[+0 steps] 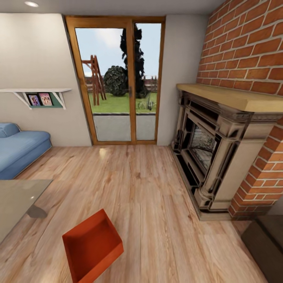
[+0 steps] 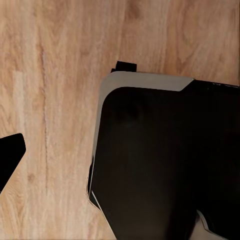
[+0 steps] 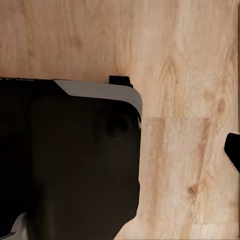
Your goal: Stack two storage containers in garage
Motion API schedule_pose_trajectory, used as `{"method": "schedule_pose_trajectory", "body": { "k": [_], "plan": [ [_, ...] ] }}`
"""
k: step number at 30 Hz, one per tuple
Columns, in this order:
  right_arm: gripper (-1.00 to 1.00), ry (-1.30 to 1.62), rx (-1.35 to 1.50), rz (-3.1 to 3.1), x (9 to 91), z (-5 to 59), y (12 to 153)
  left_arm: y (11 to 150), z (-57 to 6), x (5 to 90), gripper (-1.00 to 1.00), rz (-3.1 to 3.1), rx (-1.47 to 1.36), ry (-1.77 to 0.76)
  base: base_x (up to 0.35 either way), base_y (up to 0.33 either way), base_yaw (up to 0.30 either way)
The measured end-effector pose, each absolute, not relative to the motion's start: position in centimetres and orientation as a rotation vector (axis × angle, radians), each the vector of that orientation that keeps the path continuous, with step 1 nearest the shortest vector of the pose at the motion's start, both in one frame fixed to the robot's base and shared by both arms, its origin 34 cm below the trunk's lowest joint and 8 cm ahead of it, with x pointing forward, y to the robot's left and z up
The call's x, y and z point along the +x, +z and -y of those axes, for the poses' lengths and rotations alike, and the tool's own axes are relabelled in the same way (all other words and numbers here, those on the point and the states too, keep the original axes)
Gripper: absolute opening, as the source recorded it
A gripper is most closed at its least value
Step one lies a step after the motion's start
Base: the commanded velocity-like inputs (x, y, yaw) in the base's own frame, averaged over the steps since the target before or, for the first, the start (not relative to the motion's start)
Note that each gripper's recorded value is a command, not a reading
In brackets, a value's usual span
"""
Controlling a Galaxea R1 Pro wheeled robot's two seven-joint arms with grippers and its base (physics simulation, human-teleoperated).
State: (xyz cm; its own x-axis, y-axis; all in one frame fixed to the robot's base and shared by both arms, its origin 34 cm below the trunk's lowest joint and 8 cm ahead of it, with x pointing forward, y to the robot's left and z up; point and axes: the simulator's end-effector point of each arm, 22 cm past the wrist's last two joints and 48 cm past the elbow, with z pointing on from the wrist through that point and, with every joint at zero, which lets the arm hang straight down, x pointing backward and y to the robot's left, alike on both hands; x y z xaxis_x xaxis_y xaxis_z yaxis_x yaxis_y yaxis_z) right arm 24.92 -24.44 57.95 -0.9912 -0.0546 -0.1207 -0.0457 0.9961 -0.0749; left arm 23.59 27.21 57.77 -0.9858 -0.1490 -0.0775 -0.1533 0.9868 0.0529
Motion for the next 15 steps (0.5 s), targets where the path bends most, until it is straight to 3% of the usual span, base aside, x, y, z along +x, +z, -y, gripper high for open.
{"method": "schedule_pose_trajectory", "body": {
  "k": [7,15],
  "plan": [
    [1.00,-0.109,-0.076,-3.015,24.94,24.44,57.95,57.76,-27.24,23.60,1.00,-3.058,-0.233,0.091,0.250,-0.115,0.026],
    [1.00,-0.109,-0.076,-3.015,24.96,24.43,57.93,57.75,-27.25,23.61,1.00,-3.058,-0.233,0.091,0.023,-0.012,0.244]
  ]
}}
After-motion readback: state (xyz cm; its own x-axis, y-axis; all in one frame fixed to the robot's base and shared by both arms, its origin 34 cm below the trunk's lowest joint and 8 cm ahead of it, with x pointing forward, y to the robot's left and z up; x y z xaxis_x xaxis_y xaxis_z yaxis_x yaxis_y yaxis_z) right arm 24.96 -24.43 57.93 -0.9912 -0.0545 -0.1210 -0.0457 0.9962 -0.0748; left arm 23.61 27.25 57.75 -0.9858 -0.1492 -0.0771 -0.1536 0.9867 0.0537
